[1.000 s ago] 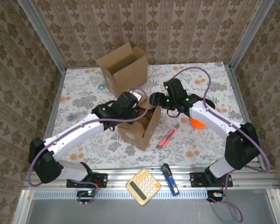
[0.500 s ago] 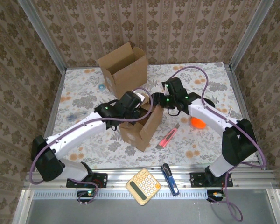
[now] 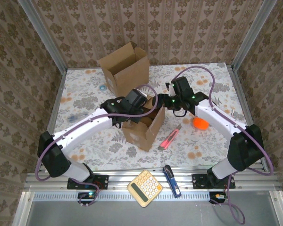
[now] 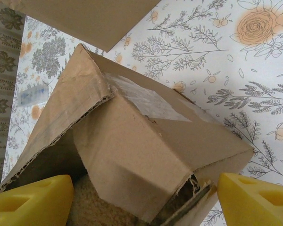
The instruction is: Unpack the express box
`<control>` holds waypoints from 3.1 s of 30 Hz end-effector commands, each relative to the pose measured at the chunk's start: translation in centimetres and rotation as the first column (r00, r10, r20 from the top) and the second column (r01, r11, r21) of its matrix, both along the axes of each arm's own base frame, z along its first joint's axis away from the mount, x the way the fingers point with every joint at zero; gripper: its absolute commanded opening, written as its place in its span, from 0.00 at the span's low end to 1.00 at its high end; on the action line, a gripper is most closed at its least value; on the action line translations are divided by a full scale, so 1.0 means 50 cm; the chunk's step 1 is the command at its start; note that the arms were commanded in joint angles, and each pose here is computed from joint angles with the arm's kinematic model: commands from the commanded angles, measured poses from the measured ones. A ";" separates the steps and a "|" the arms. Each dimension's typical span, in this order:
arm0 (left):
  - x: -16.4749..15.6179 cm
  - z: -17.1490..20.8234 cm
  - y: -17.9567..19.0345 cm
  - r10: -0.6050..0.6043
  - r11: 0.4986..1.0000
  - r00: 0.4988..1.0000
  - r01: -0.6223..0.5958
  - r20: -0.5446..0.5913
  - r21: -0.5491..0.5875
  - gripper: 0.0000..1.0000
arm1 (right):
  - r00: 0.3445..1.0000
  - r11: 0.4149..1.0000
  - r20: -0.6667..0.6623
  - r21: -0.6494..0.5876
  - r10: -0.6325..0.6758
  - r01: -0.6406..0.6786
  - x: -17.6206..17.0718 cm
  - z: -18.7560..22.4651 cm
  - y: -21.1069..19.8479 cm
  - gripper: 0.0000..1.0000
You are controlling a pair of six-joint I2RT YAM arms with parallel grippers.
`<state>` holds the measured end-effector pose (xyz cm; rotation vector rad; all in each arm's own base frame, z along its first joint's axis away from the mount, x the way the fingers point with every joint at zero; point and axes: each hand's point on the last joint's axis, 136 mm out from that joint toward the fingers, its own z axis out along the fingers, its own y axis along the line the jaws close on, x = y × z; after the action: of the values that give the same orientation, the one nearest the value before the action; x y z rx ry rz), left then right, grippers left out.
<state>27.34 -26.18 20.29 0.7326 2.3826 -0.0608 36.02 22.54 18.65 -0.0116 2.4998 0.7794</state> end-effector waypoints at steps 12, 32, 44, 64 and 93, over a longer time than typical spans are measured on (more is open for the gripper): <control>-0.017 0.006 -0.002 0.025 0.999 0.998 -0.027 -0.057 -0.025 0.14 | 0.996 0.995 -0.079 -0.096 -0.048 0.040 -0.017 -0.061 -0.033 0.54; 0.095 -0.006 -0.068 -0.062 0.960 0.986 0.017 0.153 0.280 0.69 | 0.999 0.999 -0.041 -0.039 0.008 -0.010 -0.019 -0.039 -0.012 0.46; 0.118 0.014 -0.094 -0.105 0.944 0.957 0.010 0.271 0.331 0.52 | 0.998 0.999 -0.054 -0.035 0.022 -0.024 -0.018 -0.048 -0.006 0.45; 0.129 0.025 -0.102 -0.141 0.935 0.938 0.021 0.317 0.355 0.00 | 0.993 0.996 -0.098 -0.063 -0.067 0.061 0.004 -0.103 -0.010 0.41; 0.104 0.141 0.037 0.084 0.985 0.967 -0.045 0.241 -0.165 0.00 | 0.973 0.975 -0.173 -0.189 -0.154 0.120 -0.002 -0.193 -0.047 0.29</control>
<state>32.60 -24.74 27.88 0.5819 2.1062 -0.0887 37.63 23.18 13.70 0.1176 2.5592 0.7278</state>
